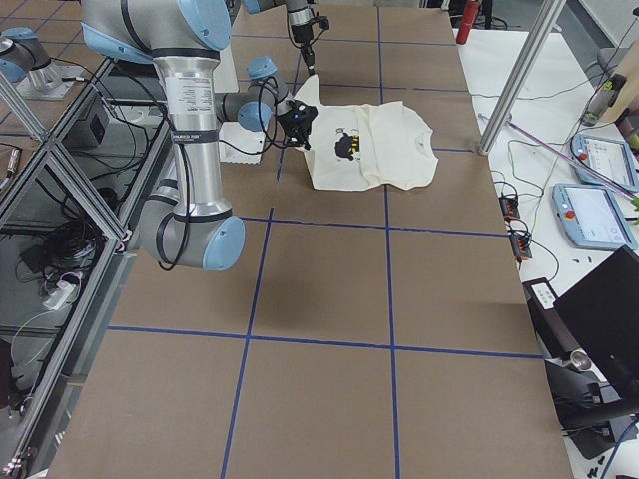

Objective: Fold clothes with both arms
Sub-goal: 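Lift the hem with both grippers and fold it toward the collar, then release the hem and raise both grippers away from the folded shirt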

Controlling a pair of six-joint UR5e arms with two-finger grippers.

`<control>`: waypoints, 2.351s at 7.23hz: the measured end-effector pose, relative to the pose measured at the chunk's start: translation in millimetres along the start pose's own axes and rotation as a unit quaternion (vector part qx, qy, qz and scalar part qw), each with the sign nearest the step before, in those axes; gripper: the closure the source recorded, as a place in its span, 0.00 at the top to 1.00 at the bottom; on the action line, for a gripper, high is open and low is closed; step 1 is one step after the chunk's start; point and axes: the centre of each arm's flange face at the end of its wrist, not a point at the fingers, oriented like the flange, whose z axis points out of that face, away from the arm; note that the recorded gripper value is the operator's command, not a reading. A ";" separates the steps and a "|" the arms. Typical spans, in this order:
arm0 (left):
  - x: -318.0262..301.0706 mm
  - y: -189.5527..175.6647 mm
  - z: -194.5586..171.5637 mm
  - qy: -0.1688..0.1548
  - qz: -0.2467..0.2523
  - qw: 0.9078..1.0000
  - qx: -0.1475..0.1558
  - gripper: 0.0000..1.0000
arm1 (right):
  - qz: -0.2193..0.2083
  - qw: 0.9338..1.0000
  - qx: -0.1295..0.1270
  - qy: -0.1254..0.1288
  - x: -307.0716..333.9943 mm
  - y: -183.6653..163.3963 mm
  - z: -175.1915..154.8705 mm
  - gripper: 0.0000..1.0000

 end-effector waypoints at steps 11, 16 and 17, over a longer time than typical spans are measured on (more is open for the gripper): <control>14.3 -239.7 170.4 -0.028 0.049 0.987 0.150 0.00 | -0.034 0.994 0.081 0.072 -164.6 -191.6 211.5 0.00; 13.1 -251.0 192.0 -0.038 0.062 0.986 0.152 0.24 | -0.056 0.993 0.085 0.065 -168.7 -215.7 237.5 0.00; 13.1 -252.1 191.6 -0.038 0.063 0.986 0.152 0.41 | -0.057 0.993 0.084 0.065 -172.4 -215.3 238.7 0.65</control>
